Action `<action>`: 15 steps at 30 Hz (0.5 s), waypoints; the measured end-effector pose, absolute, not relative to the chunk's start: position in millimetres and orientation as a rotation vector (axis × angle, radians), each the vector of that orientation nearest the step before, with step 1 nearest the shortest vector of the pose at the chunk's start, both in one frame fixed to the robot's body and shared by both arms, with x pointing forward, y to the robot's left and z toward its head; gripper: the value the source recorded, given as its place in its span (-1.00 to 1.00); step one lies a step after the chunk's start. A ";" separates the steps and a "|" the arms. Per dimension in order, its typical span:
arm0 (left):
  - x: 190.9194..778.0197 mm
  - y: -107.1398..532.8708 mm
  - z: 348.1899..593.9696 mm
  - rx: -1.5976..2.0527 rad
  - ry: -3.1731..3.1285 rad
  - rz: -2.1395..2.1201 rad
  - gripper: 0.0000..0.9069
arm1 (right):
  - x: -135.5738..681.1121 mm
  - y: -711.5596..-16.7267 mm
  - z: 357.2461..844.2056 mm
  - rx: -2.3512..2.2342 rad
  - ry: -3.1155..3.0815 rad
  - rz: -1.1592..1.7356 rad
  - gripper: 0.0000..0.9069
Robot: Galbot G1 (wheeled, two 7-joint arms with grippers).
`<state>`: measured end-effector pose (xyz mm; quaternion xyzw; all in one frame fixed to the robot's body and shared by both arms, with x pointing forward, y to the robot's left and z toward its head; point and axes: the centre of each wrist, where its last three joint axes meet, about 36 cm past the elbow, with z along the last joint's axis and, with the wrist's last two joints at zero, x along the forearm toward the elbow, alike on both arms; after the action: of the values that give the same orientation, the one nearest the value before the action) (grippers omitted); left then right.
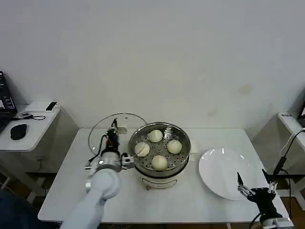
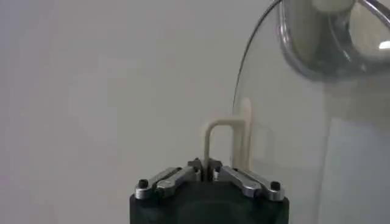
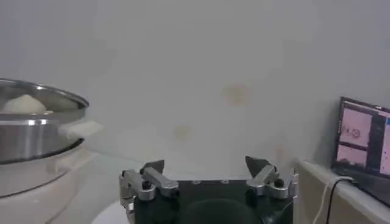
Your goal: Take steamed baozi put them in steamer then cover it.
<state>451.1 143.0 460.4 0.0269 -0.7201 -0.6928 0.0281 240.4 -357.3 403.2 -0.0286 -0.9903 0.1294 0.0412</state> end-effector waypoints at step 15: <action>443.1 52.7 465.0 -0.006 -2.250 -2.141 -1.00 | 243.4 -343.5 389.5 -0.049 -3.015 0.393 1.00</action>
<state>443.1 52.7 465.0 -0.0019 -0.7244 -0.6891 0.0179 243.4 -343.5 389.5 -0.0162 -0.9902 0.1291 0.0501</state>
